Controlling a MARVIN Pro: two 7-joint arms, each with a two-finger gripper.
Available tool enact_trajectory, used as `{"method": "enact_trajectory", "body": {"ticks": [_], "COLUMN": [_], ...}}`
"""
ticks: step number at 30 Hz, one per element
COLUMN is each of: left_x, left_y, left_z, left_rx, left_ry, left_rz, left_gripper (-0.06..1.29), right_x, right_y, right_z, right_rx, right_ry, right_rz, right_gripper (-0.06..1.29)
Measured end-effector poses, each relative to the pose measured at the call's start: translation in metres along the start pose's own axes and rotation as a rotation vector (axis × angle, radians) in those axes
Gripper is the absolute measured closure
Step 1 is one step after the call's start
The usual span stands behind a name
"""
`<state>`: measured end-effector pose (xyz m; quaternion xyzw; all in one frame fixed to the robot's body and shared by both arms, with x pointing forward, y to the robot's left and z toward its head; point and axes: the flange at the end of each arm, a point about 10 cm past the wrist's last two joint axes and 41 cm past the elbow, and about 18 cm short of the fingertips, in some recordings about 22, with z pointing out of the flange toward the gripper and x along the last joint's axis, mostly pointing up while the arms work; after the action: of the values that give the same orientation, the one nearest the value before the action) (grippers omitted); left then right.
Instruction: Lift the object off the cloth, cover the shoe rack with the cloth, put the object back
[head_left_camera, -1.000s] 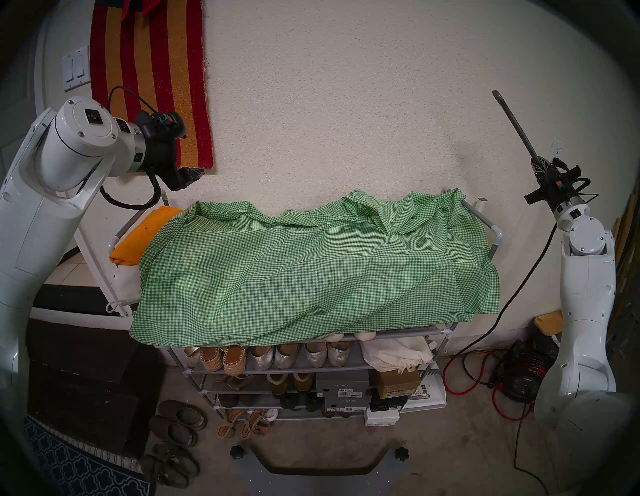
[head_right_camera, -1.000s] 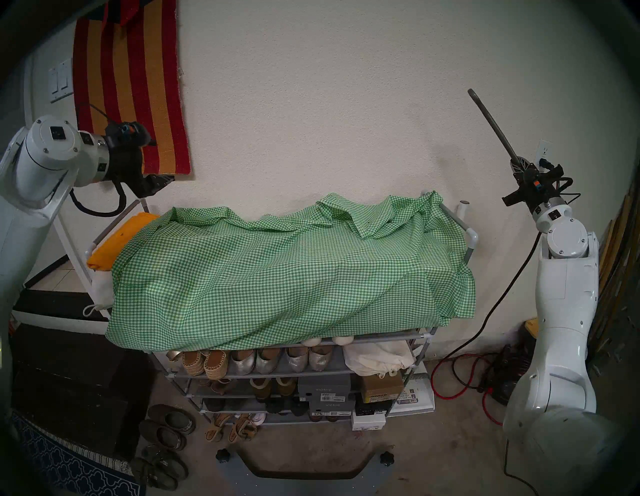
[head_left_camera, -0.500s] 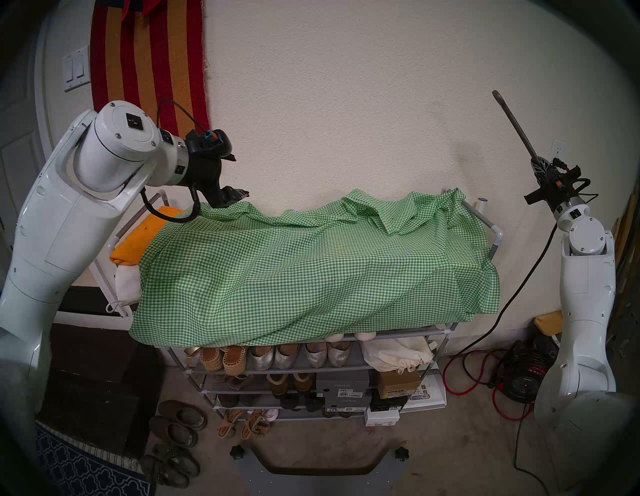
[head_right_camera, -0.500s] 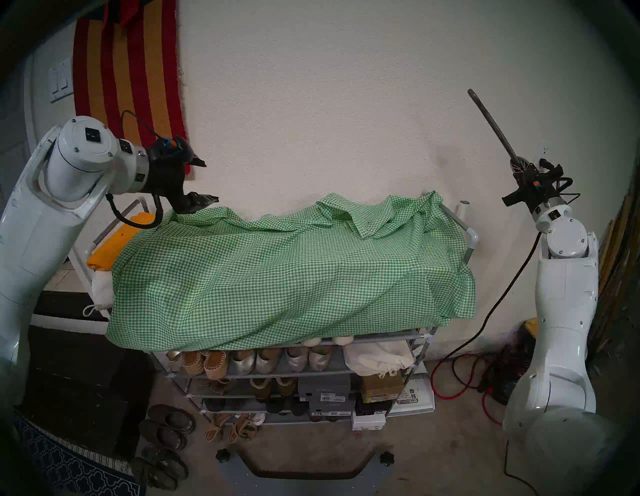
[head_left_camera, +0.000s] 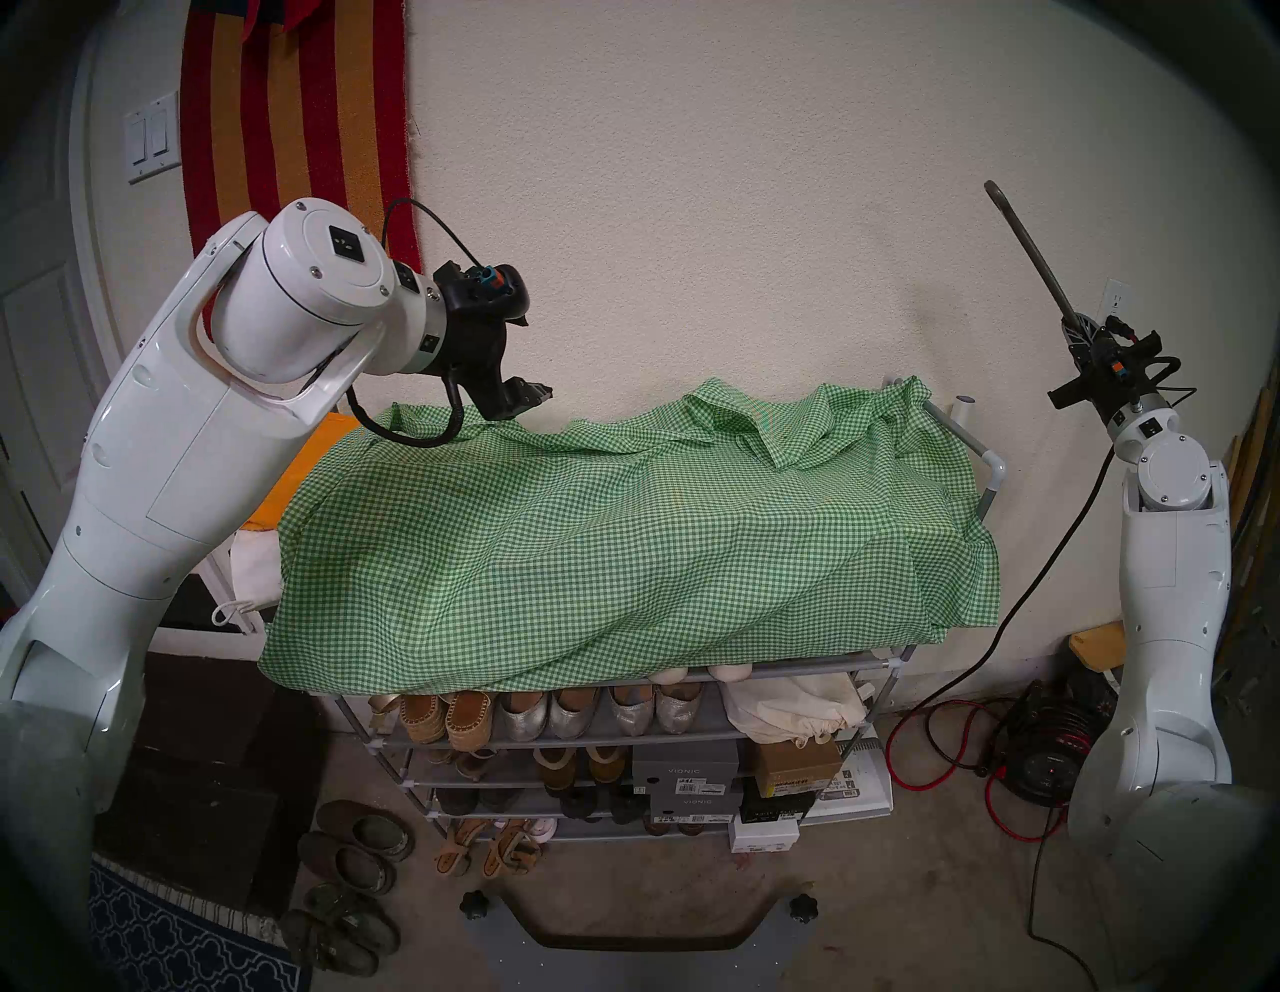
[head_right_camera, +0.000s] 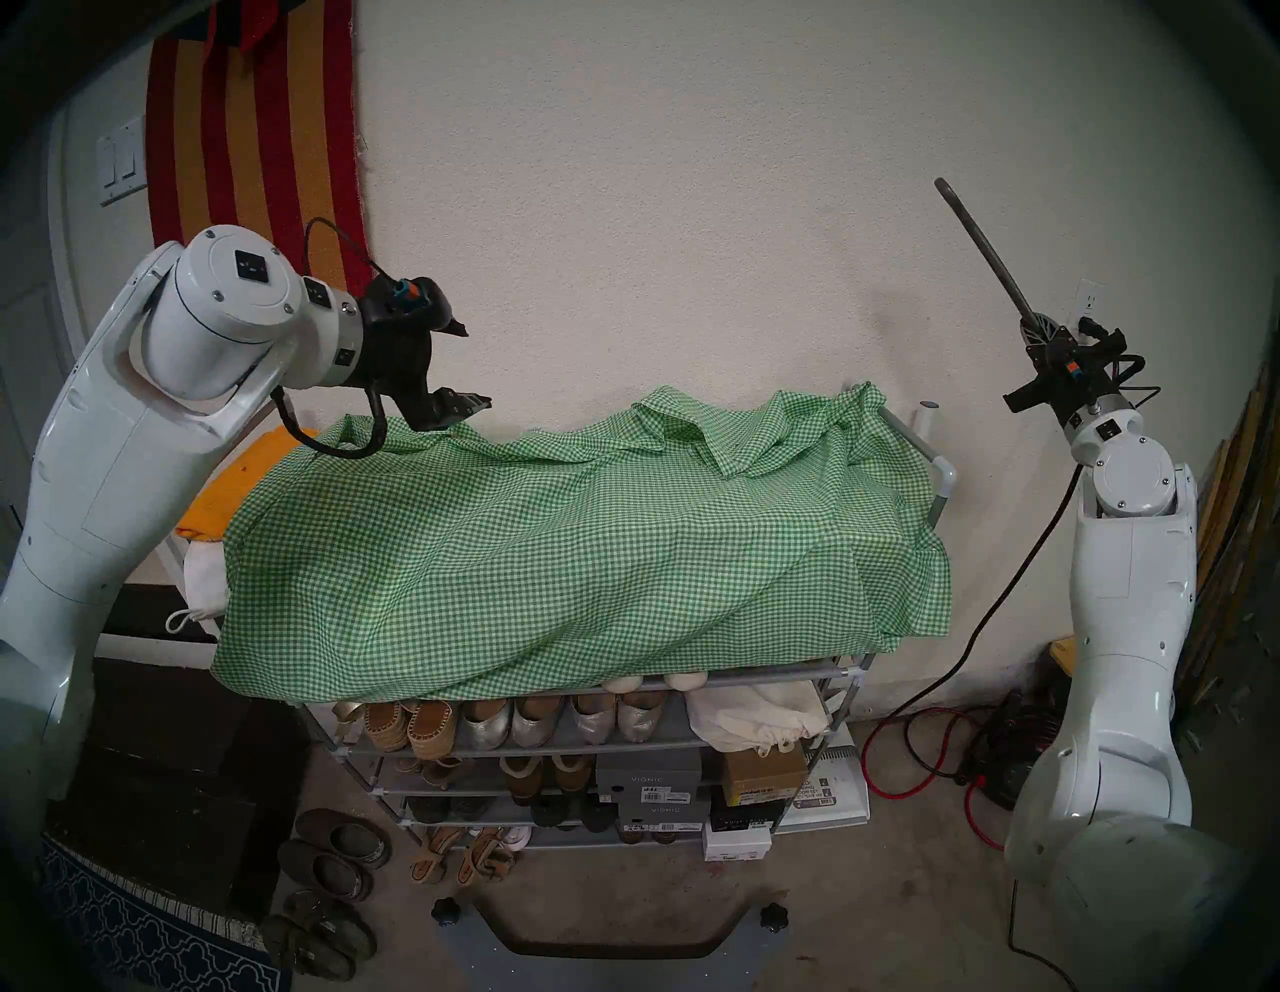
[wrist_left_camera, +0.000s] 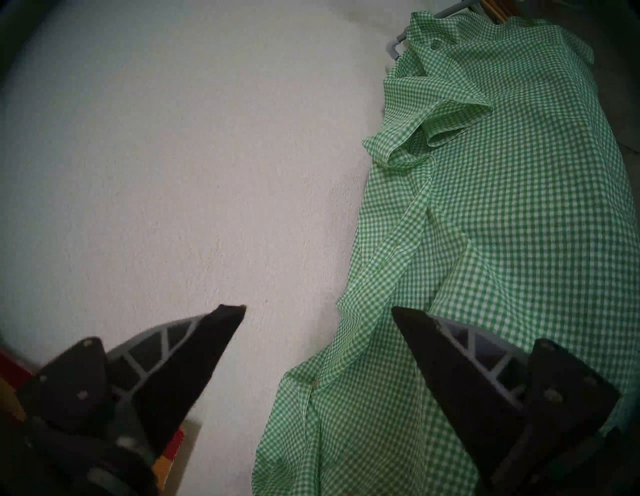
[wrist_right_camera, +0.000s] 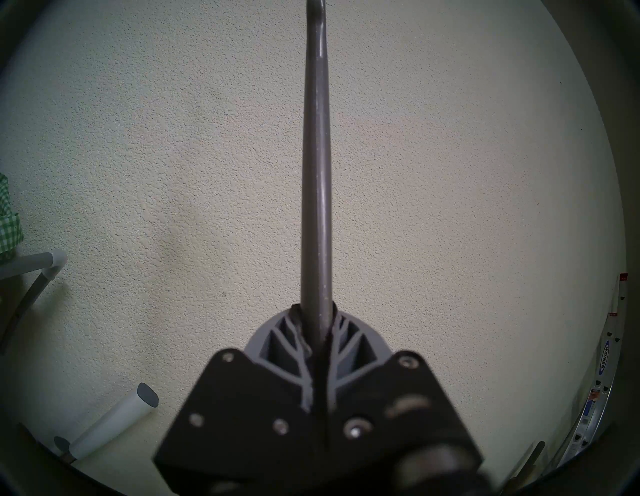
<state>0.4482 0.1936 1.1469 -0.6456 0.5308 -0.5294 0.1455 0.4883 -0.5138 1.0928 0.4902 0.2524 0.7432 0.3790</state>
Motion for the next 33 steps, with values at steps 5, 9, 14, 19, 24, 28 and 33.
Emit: {"method": "enact_trajectory", "body": {"ticks": [5, 9, 14, 19, 24, 28, 33], "left_x": [0.019, 0.036, 0.058, 0.075, 0.086, 0.094, 0.102], "left_y": [0.004, 0.011, 0.022, 0.03, 0.033, 0.035, 0.038], "left_z": [0.004, 0.007, 0.013, 0.02, 0.03, 0.037, 0.048], "left_rx": [0.01, 0.016, 0.013, 0.008, 0.006, 0.005, -0.001], "left_ry": [0.027, 0.049, 0.075, 0.091, 0.09, 0.089, 0.085], "left_rz": [0.0, 0.021, 0.052, 0.076, 0.085, 0.09, 0.096], "left_gripper": [0.03, 0.03, 0.03, 0.03, 0.03, 0.03, 0.03], "right_x": [0.0, 0.0, 0.0, 0.0, 0.0, 0.0, 0.0], "right_y": [0.0, 0.0, 0.0, 0.0, 0.0, 0.0, 0.0], "right_z": [0.0, 0.0, 0.0, 0.0, 0.0, 0.0, 0.0], "right_rx": [0.0, 0.0, 0.0, 0.0, 0.0, 0.0, 0.0], "right_ry": [0.0, 0.0, 0.0, 0.0, 0.0, 0.0, 0.0], "right_rz": [0.0, 0.0, 0.0, 0.0, 0.0, 0.0, 0.0], "right_gripper": [1.2, 1.2, 1.2, 1.2, 1.2, 1.2, 1.2]}}
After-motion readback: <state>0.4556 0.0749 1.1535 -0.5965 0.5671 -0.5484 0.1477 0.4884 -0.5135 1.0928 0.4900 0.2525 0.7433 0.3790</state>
